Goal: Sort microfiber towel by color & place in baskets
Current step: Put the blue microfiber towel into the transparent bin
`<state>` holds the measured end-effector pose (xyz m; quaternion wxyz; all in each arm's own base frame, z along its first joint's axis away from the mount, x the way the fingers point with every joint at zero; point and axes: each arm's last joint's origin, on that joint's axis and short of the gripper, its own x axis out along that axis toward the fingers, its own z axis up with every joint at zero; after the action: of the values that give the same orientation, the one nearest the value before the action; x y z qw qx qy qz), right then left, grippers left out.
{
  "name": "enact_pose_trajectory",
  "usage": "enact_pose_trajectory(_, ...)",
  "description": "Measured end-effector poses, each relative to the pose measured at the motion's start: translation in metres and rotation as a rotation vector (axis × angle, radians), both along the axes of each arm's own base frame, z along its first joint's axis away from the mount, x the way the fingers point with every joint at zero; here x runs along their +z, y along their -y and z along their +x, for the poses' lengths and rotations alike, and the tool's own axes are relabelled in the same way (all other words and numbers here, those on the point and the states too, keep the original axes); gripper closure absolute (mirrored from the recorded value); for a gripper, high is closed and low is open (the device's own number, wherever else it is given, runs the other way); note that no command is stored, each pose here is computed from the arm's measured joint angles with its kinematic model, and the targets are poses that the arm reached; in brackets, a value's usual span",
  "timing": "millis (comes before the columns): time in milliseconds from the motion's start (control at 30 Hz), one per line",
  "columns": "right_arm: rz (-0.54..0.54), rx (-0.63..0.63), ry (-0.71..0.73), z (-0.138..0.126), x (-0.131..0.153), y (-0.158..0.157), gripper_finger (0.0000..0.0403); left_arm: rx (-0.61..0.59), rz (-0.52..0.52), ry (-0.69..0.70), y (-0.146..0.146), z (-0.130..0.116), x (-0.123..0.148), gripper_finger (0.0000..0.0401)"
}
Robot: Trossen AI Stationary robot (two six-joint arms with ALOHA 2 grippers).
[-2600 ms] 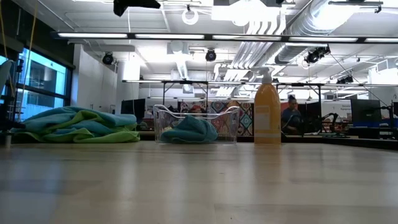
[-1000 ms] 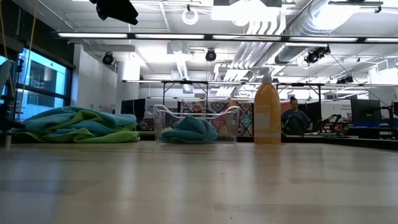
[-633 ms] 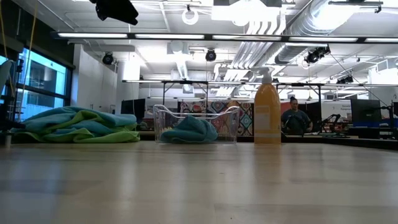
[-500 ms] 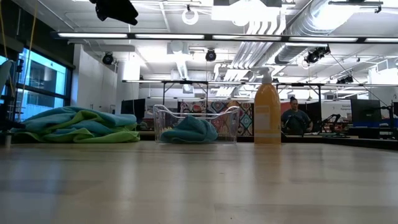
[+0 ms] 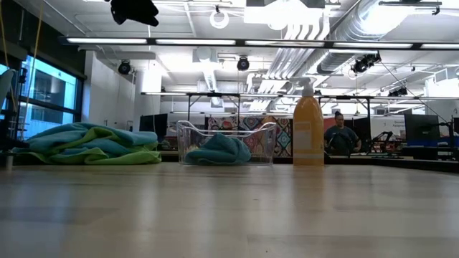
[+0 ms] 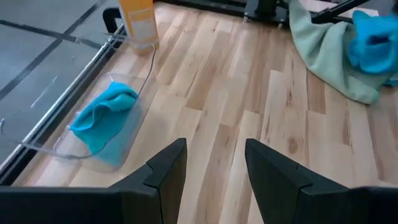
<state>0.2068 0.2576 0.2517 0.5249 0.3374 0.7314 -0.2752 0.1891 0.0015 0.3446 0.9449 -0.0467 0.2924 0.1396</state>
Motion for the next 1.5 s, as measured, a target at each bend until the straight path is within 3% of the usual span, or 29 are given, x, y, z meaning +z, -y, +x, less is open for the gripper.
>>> enact_pose_trajectory(267, -0.094, 0.218, 0.33, 0.002, 0.102, 0.009, 0.0401, -0.037, 0.071, 0.063, 0.0, 0.003, 0.007, 0.0247)
enact_pose_trajectory(433, -0.14, 0.424, 0.596, 0.012, 0.136, 0.021, 0.0402, -0.046, 0.085, 0.062, 0.0, 0.003, 0.008, 0.0247)
enact_pose_trajectory(567, -0.189, 0.581, 0.596, 0.026, 0.132, 0.035, 0.0402, -0.073, 0.024, 0.094, 0.003, 0.0, 0.01, 0.0247)
enact_pose_trajectory(733, -0.326, 0.651, 0.662, 0.06, 0.118, 0.058, 0.0402, -0.277, -0.122, 0.215, 0.013, -0.007, 0.024, 0.0247)
enact_pose_trajectory(833, -0.355, 0.662, 0.745, 0.09, 0.106, 0.076, 0.0402, -0.296, -0.143, 0.245, 0.016, -0.017, 0.029, 0.0247)
enact_pose_trajectory(1200, -0.252, 0.746, 1.097, 0.177, 0.057, 0.171, 0.0403, -0.271, -0.133, 0.36, 0.015, -0.049, 0.044, 0.0247)
enact_pose_trajectory(1367, -0.204, 0.745, 1.184, 0.189, 0.053, 0.218, 0.0403, -0.231, -0.133, 0.37, 0.014, -0.047, 0.045, 0.0247)
enact_pose_trajectory(1500, -0.215, 0.799, 1.212, 0.182, 0.065, 0.246, 0.0403, -0.206, -0.132, 0.373, 0.014, -0.037, 0.043, 0.0247)
